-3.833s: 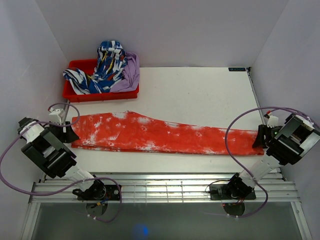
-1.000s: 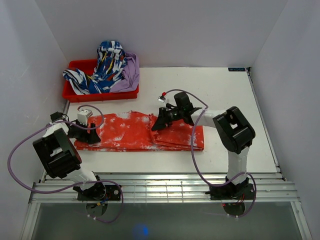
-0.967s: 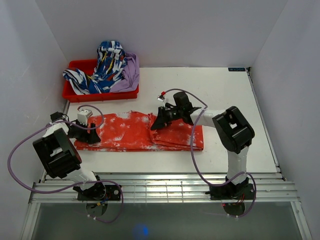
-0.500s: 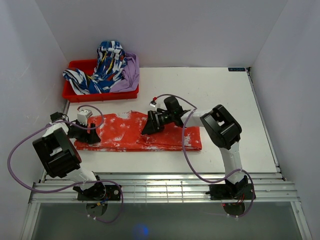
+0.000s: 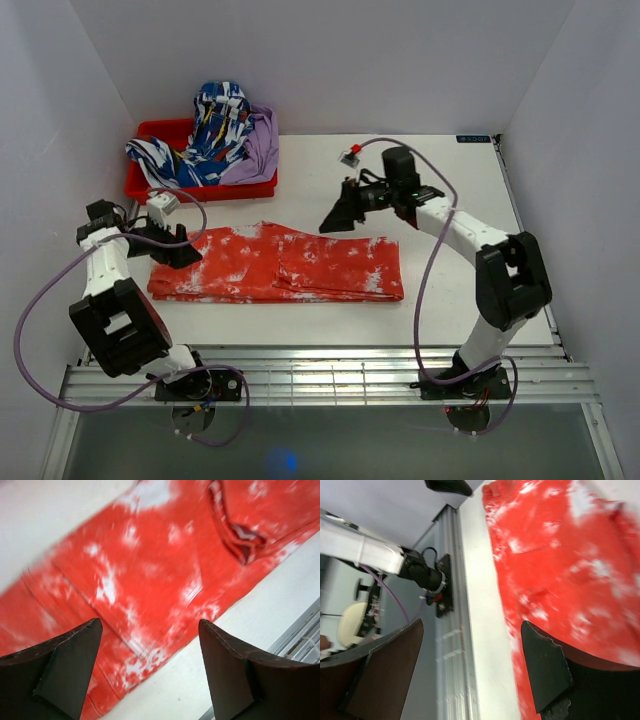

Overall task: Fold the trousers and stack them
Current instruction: Fold the trousers

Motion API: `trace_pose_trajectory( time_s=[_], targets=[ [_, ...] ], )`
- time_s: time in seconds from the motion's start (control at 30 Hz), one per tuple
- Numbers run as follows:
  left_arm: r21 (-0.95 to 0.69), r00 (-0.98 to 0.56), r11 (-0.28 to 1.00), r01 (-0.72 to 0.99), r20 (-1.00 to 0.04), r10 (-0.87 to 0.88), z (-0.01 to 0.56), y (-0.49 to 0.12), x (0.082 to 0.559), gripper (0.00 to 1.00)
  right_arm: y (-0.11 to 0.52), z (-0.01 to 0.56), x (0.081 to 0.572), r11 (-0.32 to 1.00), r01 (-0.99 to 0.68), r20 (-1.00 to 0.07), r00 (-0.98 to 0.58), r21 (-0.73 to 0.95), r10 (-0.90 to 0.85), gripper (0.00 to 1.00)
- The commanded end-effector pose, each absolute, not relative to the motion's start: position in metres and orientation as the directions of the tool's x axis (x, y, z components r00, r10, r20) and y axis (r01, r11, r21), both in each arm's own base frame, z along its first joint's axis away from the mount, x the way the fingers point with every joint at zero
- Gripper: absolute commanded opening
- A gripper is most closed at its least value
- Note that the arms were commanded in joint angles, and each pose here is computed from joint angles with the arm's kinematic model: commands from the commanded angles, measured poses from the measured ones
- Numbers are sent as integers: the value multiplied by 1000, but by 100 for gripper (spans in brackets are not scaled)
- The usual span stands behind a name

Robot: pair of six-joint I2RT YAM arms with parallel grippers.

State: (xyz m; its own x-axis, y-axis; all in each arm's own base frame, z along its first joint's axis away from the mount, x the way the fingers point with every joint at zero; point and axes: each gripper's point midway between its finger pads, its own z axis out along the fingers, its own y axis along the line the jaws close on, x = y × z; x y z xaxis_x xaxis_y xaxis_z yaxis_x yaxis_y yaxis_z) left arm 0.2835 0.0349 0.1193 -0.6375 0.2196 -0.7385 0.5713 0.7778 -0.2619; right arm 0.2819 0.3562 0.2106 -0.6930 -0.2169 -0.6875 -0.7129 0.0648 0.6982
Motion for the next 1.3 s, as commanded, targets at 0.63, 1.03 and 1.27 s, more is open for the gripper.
trace_pose_trajectory(
  time_s=[0.63, 1.03, 1.27],
  targets=[
    [-822, -862, 264, 505, -496, 105, 100, -248, 280, 82, 175, 42, 239, 163, -330, -292, -931, 930, -218, 67],
    [-876, -937, 332, 350, -329, 121, 56, -253, 295, 82, 122, 57, 283, 545, -498, -436, -865, 675, -249, 90],
    [-554, -608, 299, 777, -784, 127, 194, -243, 288, 91, 65, 133, 318, 760, -631, -737, -586, 153, -338, 90]
  ],
)
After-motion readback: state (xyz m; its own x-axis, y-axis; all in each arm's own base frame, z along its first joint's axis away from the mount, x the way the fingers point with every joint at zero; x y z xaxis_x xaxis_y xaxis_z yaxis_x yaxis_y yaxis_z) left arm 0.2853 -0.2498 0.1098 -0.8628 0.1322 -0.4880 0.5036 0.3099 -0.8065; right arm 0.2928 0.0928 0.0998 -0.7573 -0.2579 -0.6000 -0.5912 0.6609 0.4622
